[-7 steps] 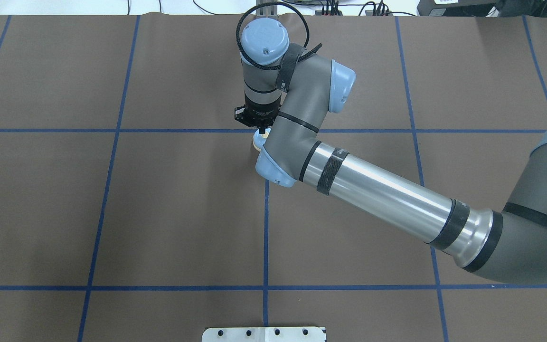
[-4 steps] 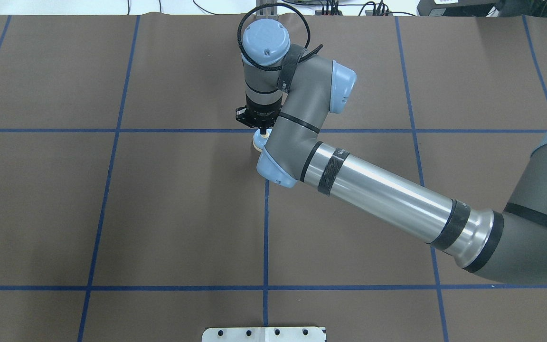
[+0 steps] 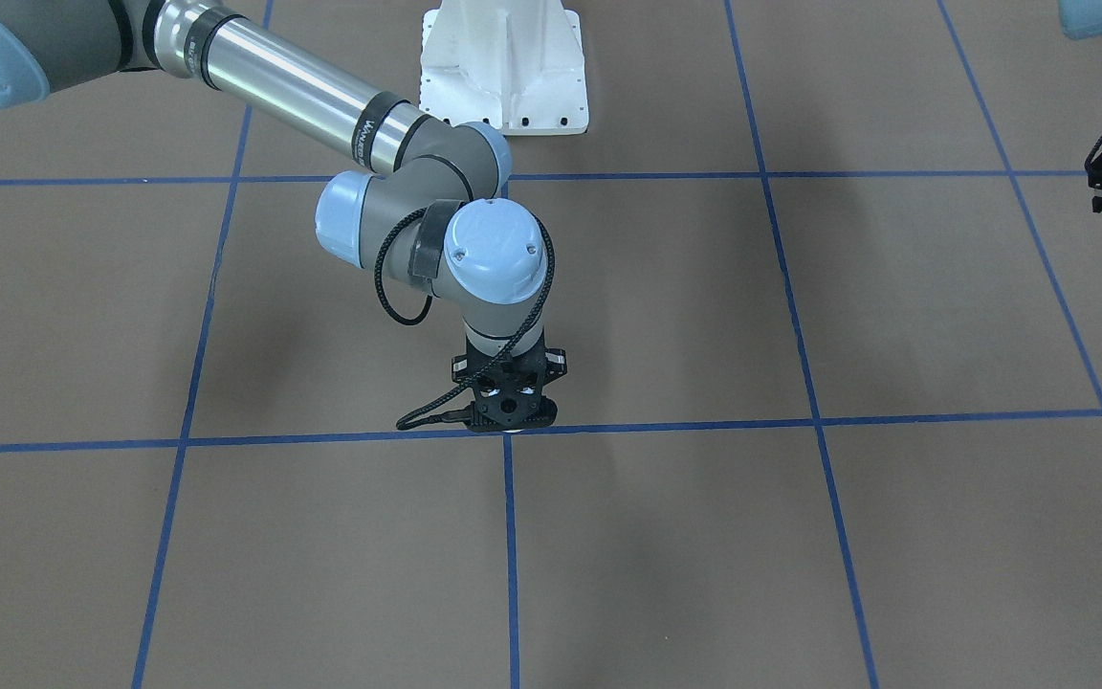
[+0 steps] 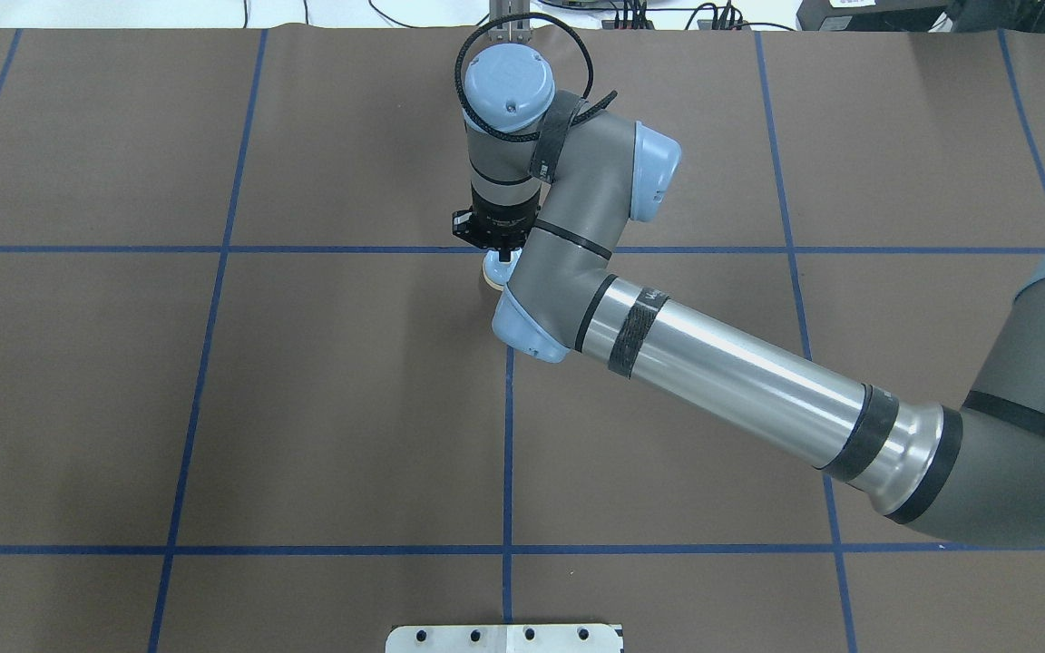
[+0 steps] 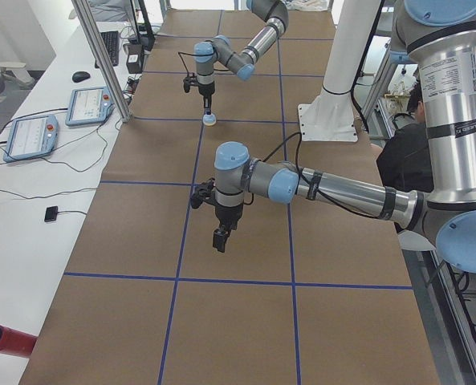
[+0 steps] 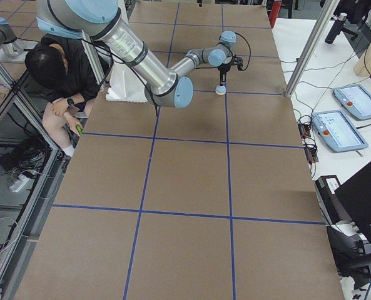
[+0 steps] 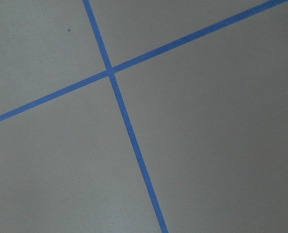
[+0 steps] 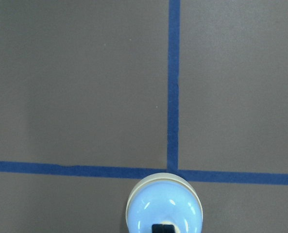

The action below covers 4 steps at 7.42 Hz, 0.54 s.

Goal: Place and press bell with both arms
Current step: 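Press down on the bell's top button with the right gripper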

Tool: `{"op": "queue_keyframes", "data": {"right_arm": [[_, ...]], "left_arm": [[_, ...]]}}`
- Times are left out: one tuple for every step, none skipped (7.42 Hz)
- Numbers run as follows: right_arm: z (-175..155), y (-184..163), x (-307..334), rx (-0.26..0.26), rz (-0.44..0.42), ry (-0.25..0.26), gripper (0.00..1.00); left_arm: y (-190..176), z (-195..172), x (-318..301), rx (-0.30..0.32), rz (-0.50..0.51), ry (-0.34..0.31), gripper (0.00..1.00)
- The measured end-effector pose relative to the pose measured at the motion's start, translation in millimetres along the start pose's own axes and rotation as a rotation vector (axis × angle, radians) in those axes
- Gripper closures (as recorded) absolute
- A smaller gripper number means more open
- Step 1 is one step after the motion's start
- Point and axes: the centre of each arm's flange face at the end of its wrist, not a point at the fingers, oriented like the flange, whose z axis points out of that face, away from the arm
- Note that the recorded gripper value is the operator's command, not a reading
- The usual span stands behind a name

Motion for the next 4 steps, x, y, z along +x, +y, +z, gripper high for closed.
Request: {"op": "queue_keyframes", "data": {"right_arm": [[2.9,1.0,1.0,-0.003,0.000,0.003,1.00],[5.0,1.6,1.5,-0.006,0.000,0.006,1.00],[5.6,1.7,1.6,-0.006,0.000,0.007,1.00],[5.7,1.7,1.3,-0.007,0.001,0.007,1.00]], "left_arm": [[0.0,0.1,0.0,0.000,-0.001,0.000,0.00],[0.0,0.4,-0.2,0.000,-0.002,0.000,0.00],[0.1,0.6,-0.3,0.000,-0.002,0.000,0.00],[0.1,0.7,-0.4,-0.001,-0.002,0.000,0.00]]}}
